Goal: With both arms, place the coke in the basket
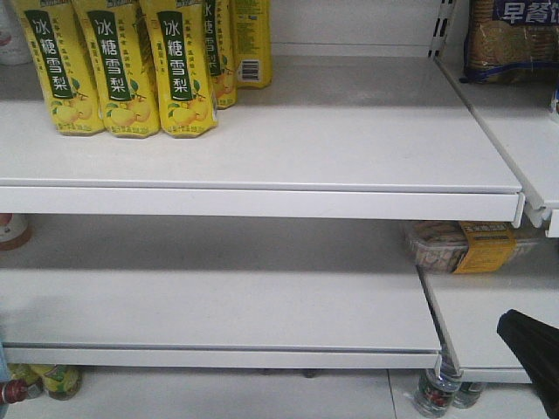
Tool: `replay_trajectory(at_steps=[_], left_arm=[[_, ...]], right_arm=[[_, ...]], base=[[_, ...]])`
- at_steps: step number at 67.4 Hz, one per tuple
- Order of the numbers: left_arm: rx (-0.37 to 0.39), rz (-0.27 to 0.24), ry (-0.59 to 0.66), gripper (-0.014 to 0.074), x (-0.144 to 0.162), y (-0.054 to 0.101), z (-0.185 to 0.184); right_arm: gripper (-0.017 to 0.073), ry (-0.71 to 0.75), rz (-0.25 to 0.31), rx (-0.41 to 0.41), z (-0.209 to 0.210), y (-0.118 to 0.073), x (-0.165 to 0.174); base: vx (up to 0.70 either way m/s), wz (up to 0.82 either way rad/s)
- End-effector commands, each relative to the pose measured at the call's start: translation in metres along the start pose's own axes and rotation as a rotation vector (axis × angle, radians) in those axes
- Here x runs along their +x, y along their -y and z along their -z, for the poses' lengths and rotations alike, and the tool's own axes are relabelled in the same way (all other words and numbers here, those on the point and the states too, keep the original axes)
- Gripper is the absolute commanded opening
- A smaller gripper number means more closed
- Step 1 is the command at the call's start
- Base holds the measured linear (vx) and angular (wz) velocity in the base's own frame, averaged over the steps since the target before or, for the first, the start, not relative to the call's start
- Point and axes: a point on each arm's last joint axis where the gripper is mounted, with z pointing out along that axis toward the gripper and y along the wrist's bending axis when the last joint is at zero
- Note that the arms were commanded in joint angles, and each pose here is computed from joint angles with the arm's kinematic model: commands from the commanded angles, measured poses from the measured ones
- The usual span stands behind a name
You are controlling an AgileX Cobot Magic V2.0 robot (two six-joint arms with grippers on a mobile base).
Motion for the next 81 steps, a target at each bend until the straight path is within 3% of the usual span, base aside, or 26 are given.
replay_trajectory(at_steps=[1, 81], left_arm=[[0.03, -0.097, 0.211, -0.0006, -0.0248, 0.0042, 0.0063], [0.036, -0.082, 0.209, -0.0006, -0.0248, 0.0046, 0.0062]], right_arm=[[-0.001, 0.053, 0.018, -0.017, 0.001, -0.0007, -0.0122], [-0.001, 0.053, 0.018, -0.017, 0.001, -0.0007, -0.0122]], base=[[0.0, 0.0], [0.0, 0.0]])
